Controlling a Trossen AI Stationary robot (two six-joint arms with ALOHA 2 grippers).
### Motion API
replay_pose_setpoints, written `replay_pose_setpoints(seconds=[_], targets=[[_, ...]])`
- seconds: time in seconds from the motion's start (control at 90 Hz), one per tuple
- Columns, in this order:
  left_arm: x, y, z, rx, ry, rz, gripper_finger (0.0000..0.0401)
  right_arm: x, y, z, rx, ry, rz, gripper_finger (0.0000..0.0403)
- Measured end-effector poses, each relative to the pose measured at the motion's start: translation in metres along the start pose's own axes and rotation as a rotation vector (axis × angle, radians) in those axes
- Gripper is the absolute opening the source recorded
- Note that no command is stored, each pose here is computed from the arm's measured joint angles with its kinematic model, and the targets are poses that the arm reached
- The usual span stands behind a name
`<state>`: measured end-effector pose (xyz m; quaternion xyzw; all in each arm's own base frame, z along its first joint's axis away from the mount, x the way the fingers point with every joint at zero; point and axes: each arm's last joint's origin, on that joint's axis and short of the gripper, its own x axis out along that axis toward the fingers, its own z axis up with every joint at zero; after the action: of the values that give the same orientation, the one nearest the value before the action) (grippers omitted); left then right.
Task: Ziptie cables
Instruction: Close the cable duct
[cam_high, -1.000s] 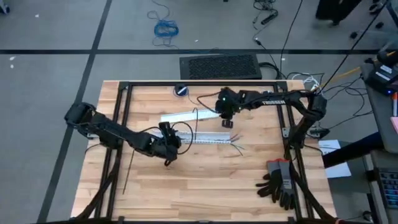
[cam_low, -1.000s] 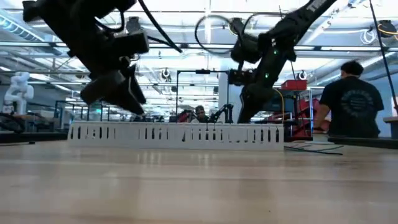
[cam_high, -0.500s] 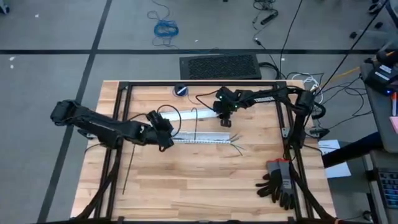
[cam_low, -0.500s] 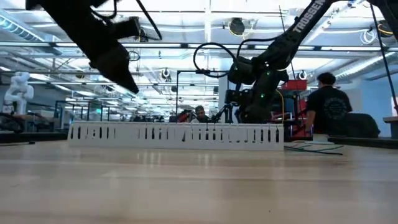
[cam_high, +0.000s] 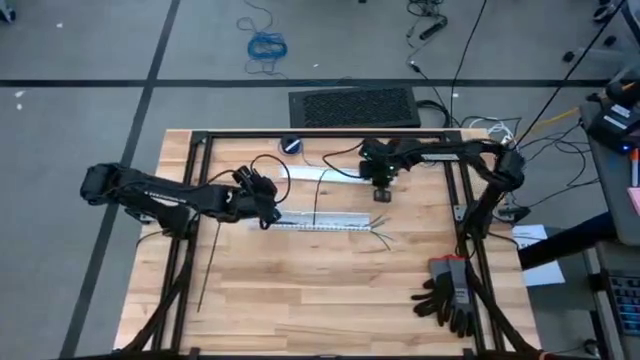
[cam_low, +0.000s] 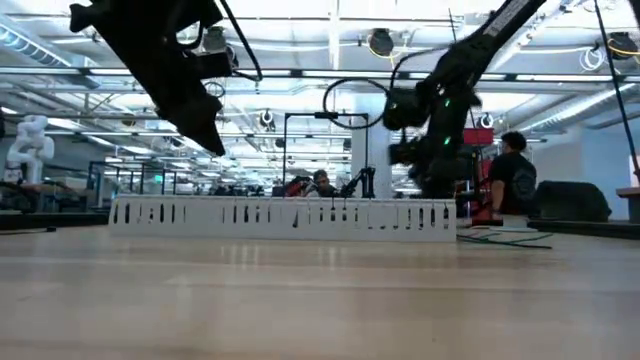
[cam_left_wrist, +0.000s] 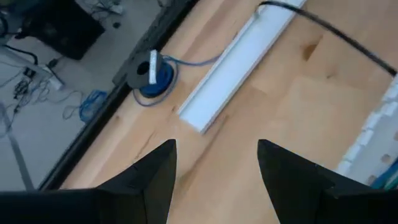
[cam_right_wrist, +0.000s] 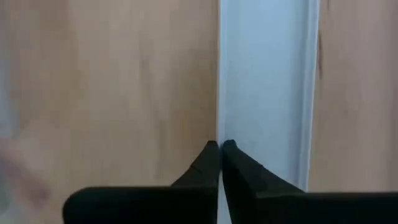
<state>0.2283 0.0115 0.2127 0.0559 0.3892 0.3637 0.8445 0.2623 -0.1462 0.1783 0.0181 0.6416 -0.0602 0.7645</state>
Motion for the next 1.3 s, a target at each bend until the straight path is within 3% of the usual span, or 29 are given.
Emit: replay_pose_setpoints(seconds=[0.233, 0.4, 0.522, 0.711, 0.9, 1.022, 1.189, 1.3], targets=[[-0.007, 0.003, 0.019, 0.047, -0.119, -0.011, 0.0222, -0.065, 0.017, -0.029, 0.077, 0.261, -0.011, 0.0000], [-0.012, 0.003, 0.035, 0.061, -0.232, -0.022, 0.0222, -0.105, 0.025, -0.047, 0.150, 0.386, -0.204, 0.0001], [-0.010, 0.002, 0.044, 0.039, -0.300, -0.118, 0.0222, -0.134, 0.031, -0.053, 0.193, 0.278, -0.232, 0.0001], [0.011, -0.015, 0.057, 0.078, -0.393, -0.279, 0.0222, -0.167, 0.050, -0.059, 0.185, 0.064, -0.125, 0.0001], [0.041, -0.044, 0.064, 0.221, -0.540, -0.264, 0.0222, -0.177, 0.060, -0.061, 0.174, -0.015, -0.068, 0.0001], [0.068, -0.062, 0.070, 0.256, -0.627, -0.267, 0.0222, -0.177, 0.060, -0.060, 0.175, -0.018, -0.069, 0.0001], [0.106, -0.081, 0.084, 0.280, -0.602, -0.280, 0.0222, -0.175, 0.060, -0.058, 0.176, -0.016, -0.067, 0.0001], [0.116, -0.088, 0.088, 0.351, -0.564, -0.258, 0.0222, -0.173, 0.061, -0.056, 0.221, -0.038, -0.051, 0.0001]])
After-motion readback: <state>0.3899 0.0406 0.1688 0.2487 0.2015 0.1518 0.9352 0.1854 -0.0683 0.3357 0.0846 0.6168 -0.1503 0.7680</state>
